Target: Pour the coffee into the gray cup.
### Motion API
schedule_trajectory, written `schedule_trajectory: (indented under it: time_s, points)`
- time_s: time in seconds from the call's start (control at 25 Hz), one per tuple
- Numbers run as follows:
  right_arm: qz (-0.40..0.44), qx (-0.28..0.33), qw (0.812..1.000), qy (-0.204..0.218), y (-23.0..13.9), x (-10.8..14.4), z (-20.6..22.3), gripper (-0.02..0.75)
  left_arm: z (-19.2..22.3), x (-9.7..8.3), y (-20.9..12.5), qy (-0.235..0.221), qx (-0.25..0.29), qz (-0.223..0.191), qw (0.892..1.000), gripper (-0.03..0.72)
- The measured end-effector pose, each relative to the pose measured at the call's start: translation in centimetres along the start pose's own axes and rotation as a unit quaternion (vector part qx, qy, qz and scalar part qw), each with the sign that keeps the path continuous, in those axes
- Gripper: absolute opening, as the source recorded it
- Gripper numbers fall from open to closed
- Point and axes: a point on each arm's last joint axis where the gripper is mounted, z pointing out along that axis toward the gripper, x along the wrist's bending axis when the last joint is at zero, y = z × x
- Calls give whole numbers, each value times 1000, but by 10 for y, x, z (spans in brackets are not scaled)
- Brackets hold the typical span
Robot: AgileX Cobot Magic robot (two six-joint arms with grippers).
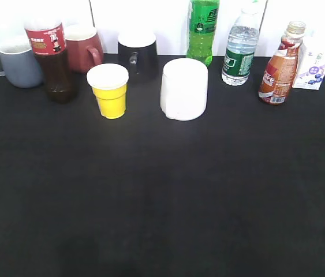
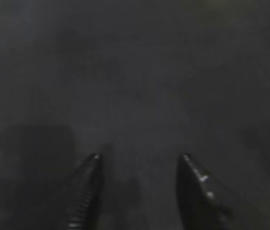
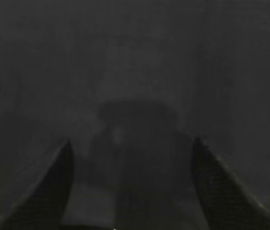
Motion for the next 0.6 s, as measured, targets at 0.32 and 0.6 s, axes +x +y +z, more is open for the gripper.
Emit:
schedule_trajectory:
  time_s: [0.32,0.6]
  points:
    - [28,-103,993,-43,-16,1,-25,590,-30,2,-21,78,-118,-63,988,239]
    - [26,-134,990,-43,-22,2,-32,590,-34,1,-26,83,-138,-65,985,239]
